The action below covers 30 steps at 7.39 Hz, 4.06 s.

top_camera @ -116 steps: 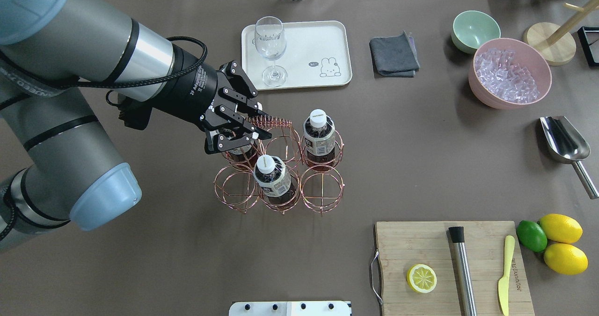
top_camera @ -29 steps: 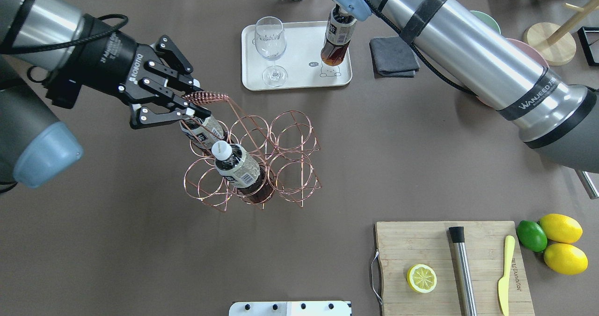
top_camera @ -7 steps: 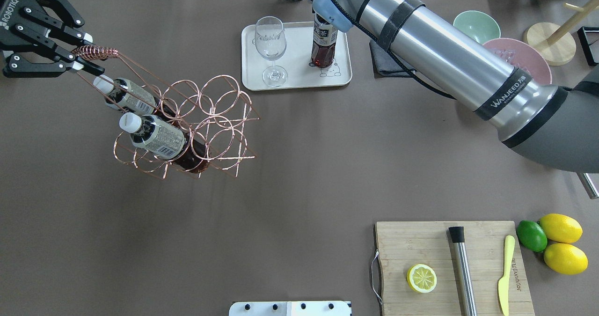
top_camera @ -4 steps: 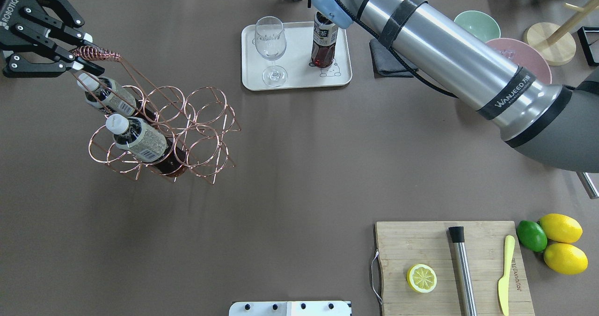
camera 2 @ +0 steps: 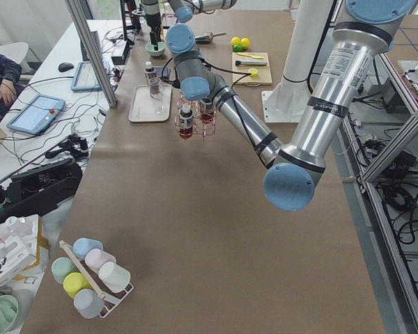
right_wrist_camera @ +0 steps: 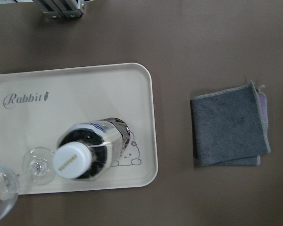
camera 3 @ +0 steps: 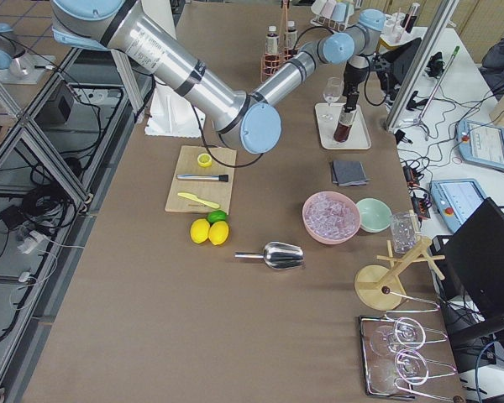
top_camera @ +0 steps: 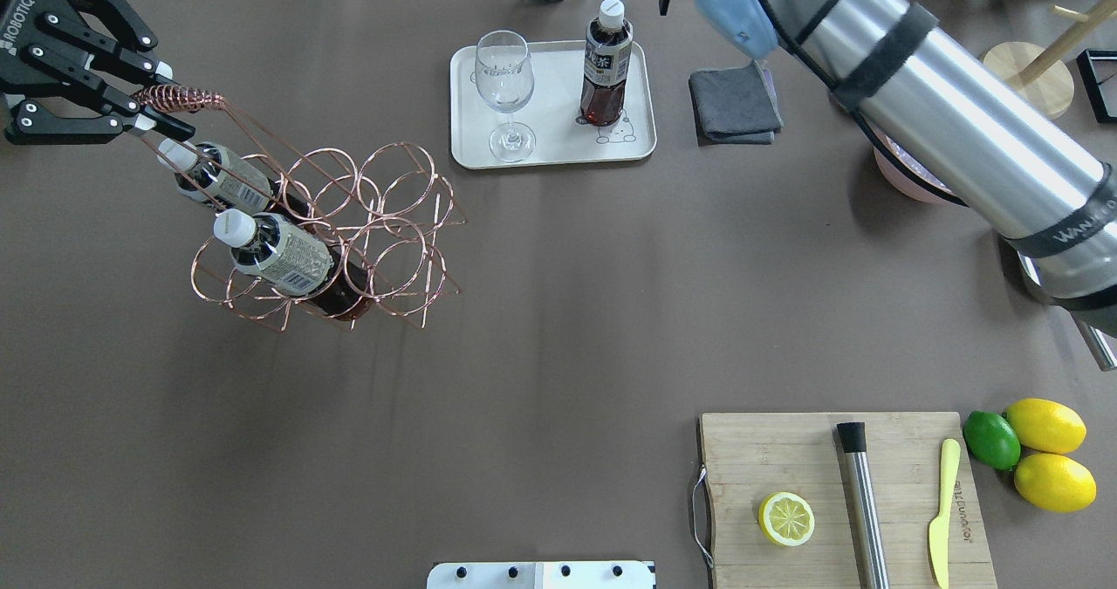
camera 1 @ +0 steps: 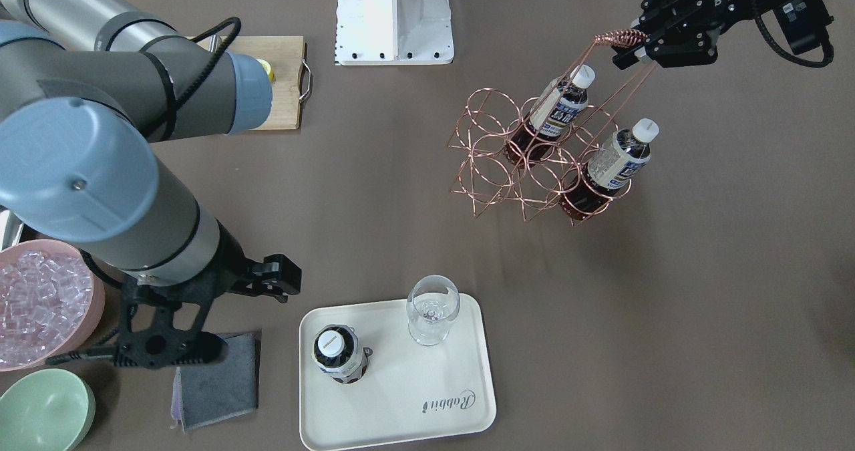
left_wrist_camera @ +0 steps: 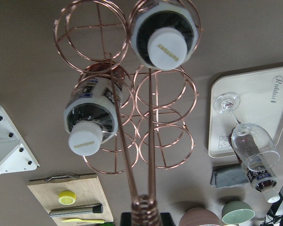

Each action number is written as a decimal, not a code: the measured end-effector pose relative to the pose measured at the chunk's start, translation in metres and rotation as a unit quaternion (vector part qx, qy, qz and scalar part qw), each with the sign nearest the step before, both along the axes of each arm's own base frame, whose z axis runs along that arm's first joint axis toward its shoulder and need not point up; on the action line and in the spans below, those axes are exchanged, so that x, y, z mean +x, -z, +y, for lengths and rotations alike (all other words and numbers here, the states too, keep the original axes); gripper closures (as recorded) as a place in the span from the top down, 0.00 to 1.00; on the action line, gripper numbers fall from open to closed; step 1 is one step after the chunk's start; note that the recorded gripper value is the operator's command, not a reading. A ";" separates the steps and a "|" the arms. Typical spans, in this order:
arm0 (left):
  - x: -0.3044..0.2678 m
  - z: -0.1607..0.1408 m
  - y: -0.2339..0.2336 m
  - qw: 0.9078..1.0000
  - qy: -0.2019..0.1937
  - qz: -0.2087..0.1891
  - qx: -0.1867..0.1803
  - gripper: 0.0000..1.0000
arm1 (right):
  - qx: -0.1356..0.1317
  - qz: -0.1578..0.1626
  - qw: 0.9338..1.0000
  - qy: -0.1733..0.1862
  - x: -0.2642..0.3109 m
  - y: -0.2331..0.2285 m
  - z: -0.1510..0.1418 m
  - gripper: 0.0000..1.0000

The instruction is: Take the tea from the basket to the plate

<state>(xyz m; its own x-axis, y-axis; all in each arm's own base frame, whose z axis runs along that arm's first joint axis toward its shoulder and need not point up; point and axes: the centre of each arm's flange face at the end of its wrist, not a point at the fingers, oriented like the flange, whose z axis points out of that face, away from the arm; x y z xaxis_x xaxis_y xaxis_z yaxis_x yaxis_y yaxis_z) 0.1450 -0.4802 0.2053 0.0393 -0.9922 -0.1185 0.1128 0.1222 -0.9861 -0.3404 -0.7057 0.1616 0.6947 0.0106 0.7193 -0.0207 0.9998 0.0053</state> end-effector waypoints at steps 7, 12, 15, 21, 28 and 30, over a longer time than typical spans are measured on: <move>0.000 0.000 0.000 1.000 0.000 0.000 0.000 0.00 | 0.027 0.014 0.999 0.043 0.254 -0.237 0.153 0.99; 0.000 0.000 0.000 1.000 0.000 0.000 0.000 0.24 | -0.031 0.018 0.998 0.050 0.356 -0.374 0.225 0.99; 0.000 0.000 0.000 1.000 0.000 0.000 0.000 0.00 | -0.027 0.021 0.996 0.083 0.384 -0.426 0.251 0.99; 0.000 0.000 0.000 1.000 0.000 0.000 0.000 0.96 | -0.030 0.035 0.996 0.080 0.399 -0.438 0.258 0.99; 0.000 0.000 0.000 1.000 0.000 0.000 0.000 0.97 | 0.008 0.037 0.997 0.068 0.405 -0.398 0.256 0.99; 0.000 0.000 0.000 1.000 0.000 0.000 0.000 0.97 | 0.017 0.039 0.997 0.063 0.409 -0.391 0.259 0.99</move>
